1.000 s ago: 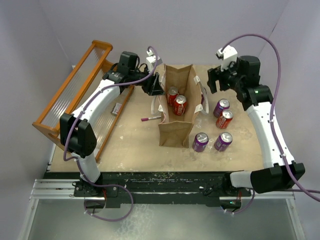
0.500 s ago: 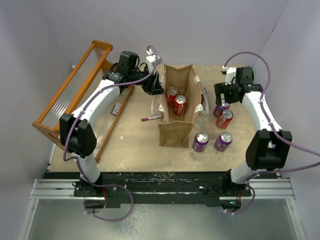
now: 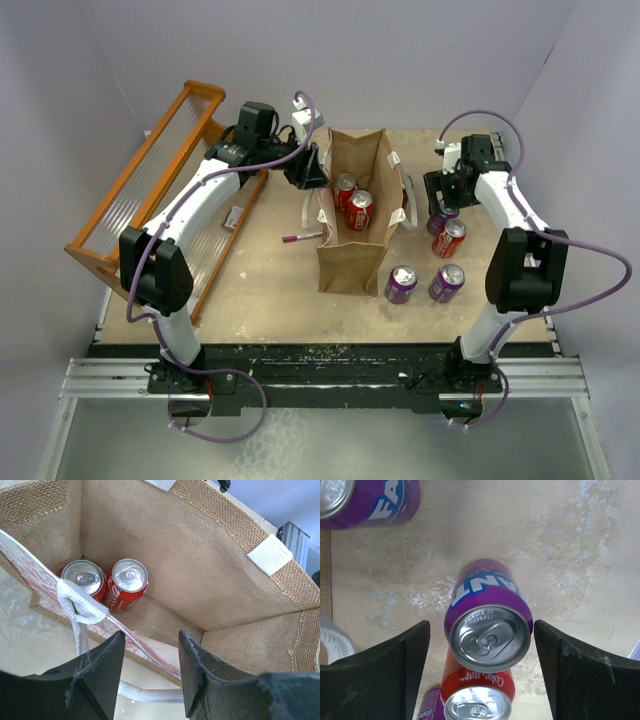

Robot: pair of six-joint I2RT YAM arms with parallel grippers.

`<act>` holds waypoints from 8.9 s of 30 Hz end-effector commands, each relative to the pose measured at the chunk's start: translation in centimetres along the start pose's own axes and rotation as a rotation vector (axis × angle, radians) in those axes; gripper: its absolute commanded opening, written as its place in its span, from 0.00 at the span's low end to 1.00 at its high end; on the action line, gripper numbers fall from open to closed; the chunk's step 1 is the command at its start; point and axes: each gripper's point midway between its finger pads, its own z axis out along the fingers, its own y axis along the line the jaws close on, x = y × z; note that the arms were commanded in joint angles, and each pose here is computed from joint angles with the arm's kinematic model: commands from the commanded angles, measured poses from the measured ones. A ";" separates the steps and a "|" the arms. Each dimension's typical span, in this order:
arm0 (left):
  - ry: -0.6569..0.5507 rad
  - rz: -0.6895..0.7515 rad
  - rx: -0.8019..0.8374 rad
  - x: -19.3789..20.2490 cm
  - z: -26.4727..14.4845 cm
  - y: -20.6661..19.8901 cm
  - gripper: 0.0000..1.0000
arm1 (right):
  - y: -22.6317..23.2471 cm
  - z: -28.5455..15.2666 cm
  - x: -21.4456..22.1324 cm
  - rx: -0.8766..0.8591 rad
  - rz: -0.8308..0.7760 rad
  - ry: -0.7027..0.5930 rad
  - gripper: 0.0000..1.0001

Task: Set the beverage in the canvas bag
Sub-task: Pick up the drink from the center of the board, then place the drink in the canvas bag.

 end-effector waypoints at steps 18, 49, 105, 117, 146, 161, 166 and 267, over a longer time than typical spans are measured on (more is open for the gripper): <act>-0.076 0.102 0.006 -3.4 -1.6 -1.6 0.50 | -1.1 -1.3 -3.8 0.027 0.000 -0.080 0.45; -0.058 -0.033 -0.064 -1.8 -1.6 -0.8 0.36 | 19.2 -27.3 -19.6 -0.503 -0.430 -0.814 0.00; -0.029 -0.166 -0.078 0.8 -2.9 1.2 0.00 | 27.1 -4.9 -11.1 -0.396 -0.627 -0.308 0.00; -0.032 -0.161 -0.043 0.8 -2.8 0.8 0.00 | 27.0 -1.7 -10.4 -0.326 -0.618 -0.262 0.00; -0.047 -0.158 -0.032 0.1 -2.4 1.7 0.00 | 29.9 3.0 -4.8 -0.522 -0.680 -0.150 0.21; -0.049 -0.157 -0.036 0.1 -2.4 1.9 0.00 | 28.7 3.2 -3.3 -0.491 -0.707 -0.125 0.60; -0.051 -0.154 -0.038 -0.1 -2.5 1.9 0.00 | 28.1 3.3 -3.4 -0.480 -0.705 -0.123 0.69; -0.010 0.080 0.038 1.3 -1.3 0.9 0.00 | 26.1 -9.4 -0.9 -0.660 -0.822 -0.398 0.79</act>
